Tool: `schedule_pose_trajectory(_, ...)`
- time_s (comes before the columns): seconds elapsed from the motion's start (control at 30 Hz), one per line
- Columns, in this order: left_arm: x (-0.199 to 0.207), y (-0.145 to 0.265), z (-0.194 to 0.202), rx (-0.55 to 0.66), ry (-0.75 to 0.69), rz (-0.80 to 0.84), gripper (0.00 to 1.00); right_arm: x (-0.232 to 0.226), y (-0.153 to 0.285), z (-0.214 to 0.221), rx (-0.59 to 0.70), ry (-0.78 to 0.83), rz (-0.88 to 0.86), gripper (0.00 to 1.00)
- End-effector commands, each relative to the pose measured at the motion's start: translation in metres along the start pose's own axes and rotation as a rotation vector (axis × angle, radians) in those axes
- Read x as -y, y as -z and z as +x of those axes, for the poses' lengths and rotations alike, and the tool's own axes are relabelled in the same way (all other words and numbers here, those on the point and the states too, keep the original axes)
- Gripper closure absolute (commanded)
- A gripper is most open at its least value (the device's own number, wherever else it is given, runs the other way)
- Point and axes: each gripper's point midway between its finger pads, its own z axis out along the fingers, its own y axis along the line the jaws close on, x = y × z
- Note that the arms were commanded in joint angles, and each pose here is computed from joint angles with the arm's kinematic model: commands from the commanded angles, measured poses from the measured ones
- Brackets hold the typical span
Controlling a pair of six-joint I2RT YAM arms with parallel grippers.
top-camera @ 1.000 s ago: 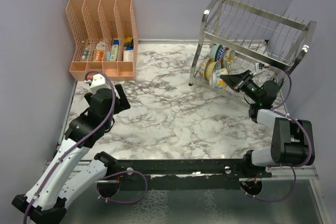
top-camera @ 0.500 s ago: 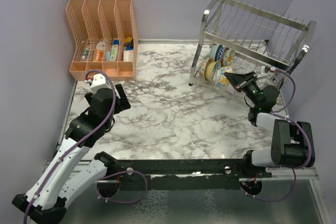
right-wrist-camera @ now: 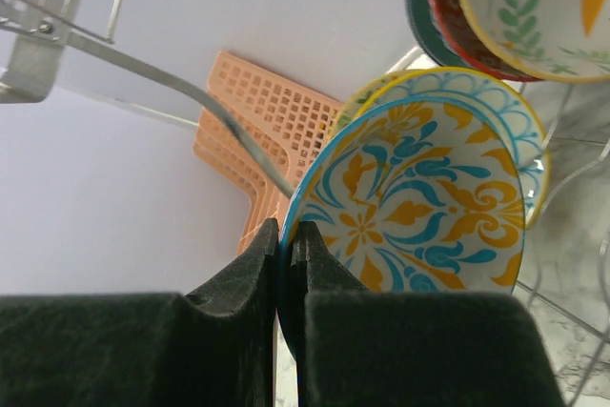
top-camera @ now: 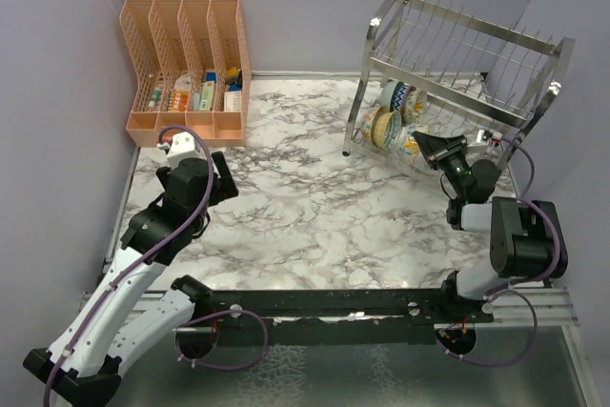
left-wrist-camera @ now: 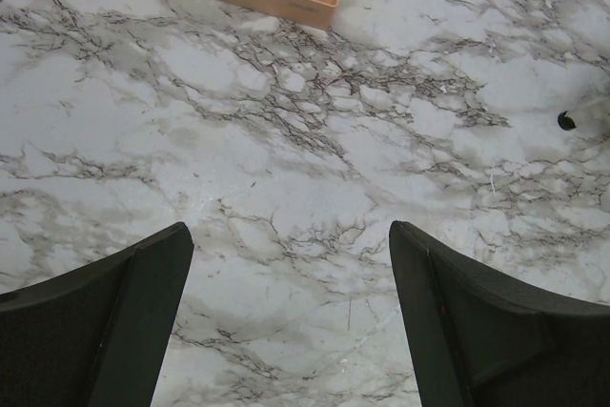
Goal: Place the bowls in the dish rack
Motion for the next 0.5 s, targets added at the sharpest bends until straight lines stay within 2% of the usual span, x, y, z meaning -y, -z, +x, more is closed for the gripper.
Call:
schedule_pose_trajectory(0.0, 0.007, 0.004, -0.016, 0.034, 0.007, 0.029, 0.13, -0.014, -0.002, -0.021, 0.124, 0.010, -0.110, 0.99)
schedule_pose_trajectory(0.47, 0.011, -0.003, -0.015, 0.023, -0.018, 0.030, 0.13, 0.001, -0.013, -0.028, 0.176, -0.093, -0.157, 0.99)
